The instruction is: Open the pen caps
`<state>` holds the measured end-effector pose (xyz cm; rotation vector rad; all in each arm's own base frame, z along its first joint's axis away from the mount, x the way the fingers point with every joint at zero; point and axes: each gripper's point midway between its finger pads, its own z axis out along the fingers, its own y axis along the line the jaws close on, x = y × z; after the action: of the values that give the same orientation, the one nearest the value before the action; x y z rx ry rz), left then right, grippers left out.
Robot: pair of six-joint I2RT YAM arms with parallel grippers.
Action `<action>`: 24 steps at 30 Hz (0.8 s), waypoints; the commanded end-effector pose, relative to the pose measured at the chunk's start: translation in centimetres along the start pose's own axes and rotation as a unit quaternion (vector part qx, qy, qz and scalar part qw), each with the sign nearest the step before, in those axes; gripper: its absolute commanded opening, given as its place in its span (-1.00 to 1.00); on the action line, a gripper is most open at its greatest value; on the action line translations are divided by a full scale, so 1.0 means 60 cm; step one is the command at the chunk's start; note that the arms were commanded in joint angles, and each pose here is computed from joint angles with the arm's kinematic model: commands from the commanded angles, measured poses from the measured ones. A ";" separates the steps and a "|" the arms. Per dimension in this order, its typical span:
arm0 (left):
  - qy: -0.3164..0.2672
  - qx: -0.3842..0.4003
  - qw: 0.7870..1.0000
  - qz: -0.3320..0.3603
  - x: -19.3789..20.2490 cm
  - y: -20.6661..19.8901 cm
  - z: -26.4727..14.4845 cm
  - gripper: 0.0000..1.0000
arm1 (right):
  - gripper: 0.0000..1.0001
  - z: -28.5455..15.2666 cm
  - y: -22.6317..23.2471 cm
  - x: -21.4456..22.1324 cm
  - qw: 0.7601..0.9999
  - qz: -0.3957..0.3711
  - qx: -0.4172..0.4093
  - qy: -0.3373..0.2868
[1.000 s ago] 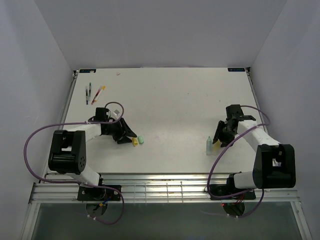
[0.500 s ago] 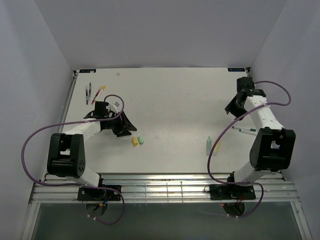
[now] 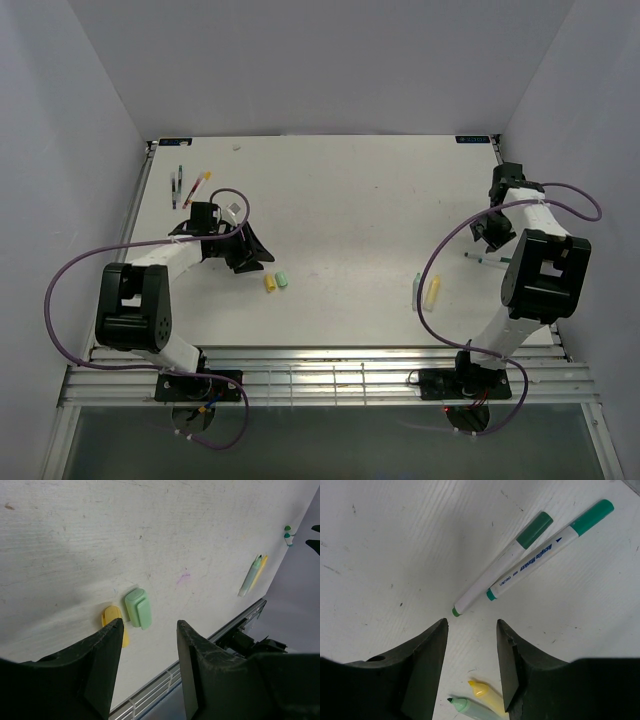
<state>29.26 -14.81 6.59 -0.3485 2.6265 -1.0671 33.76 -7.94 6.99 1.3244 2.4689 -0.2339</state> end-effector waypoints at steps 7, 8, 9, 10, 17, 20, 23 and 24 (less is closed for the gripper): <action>0.008 0.011 1.000 0.014 -0.007 -0.011 0.002 0.15 | -0.02 0.026 -0.027 -0.043 0.998 0.038 0.034 -0.027; 0.008 0.011 1.000 0.014 -0.008 -0.011 0.003 0.15 | -0.02 0.029 -0.028 -0.045 0.998 0.039 0.035 -0.027; 0.009 0.010 1.000 0.014 -0.009 -0.011 0.004 0.15 | -0.03 0.032 -0.028 -0.047 0.998 0.037 0.036 -0.029; 0.009 0.010 1.000 0.014 -0.009 -0.011 0.004 0.15 | -0.03 0.034 -0.030 -0.047 0.998 0.035 0.037 -0.028; 0.015 0.008 1.000 0.007 -0.007 -0.007 0.008 0.14 | -0.07 0.058 -0.036 -0.051 0.998 0.028 0.045 -0.029; 0.014 0.008 1.000 0.008 -0.009 -0.009 0.007 0.14 | -0.10 0.065 -0.037 -0.052 0.998 0.027 0.042 -0.027; 0.016 0.006 1.000 0.005 -0.008 -0.007 0.008 0.14 | -0.11 0.073 -0.037 -0.055 0.998 0.024 0.044 -0.024; 0.016 0.006 1.000 0.005 -0.008 -0.007 0.009 0.14 | -0.12 0.076 -0.039 -0.054 0.998 0.023 0.047 -0.022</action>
<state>29.25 -14.89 5.59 -0.3642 2.6726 -1.0747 33.96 -12.10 4.03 1.4025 2.4363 -0.3345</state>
